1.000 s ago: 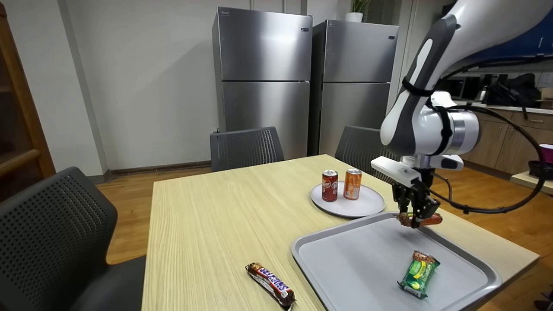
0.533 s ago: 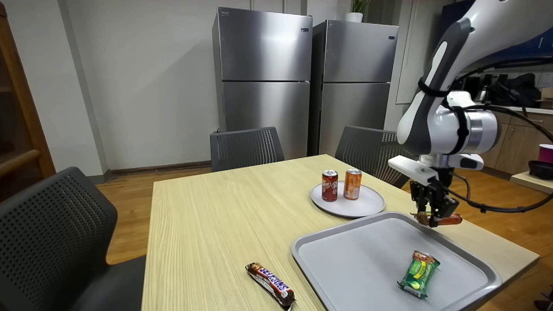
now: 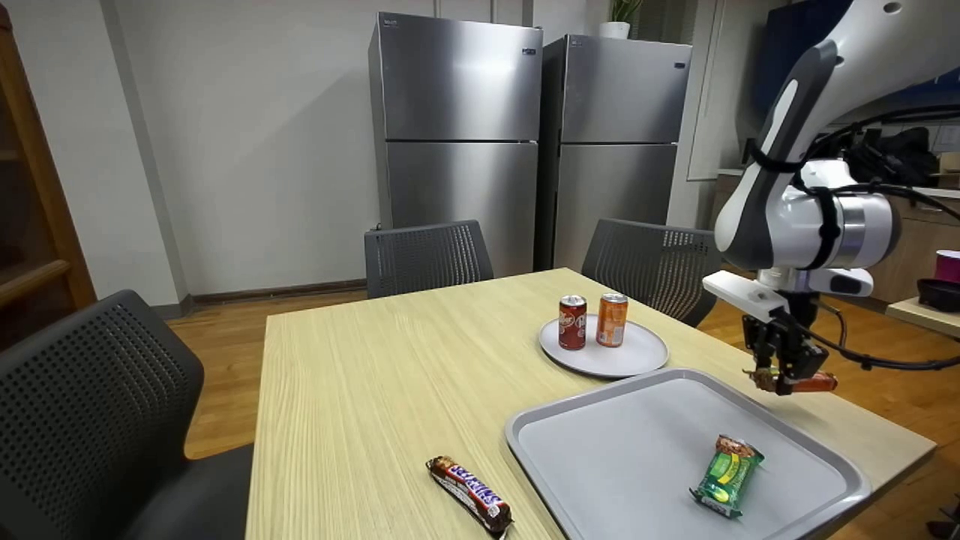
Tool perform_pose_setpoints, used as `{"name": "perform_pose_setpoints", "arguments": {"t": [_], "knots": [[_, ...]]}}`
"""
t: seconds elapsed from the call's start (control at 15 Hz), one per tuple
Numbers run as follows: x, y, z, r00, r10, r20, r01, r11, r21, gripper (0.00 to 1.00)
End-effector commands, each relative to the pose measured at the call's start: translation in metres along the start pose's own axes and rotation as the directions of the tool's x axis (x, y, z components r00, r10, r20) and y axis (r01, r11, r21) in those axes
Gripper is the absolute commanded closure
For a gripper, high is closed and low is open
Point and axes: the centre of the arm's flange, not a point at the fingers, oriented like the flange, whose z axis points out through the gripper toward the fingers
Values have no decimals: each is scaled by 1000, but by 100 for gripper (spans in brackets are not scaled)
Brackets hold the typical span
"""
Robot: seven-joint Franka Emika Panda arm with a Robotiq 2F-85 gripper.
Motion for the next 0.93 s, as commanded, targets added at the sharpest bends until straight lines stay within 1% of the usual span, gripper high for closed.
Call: {"name": "perform_pose_setpoints", "arguments": {"t": [0.0, 0.33, 0.8, 0.87], "knots": [[16, -13, 9, 1000, 15, -2, -15, 1000, -14, 81], [25, -24, 21, 999, 26, -26, -26, 1000, -6, 81], [28, -29, 28, 999, 22, -32, -22, 1000, -6, 81], [27, -29, 28, 999, 20, -32, -21, 1000, -8, 31]]}}
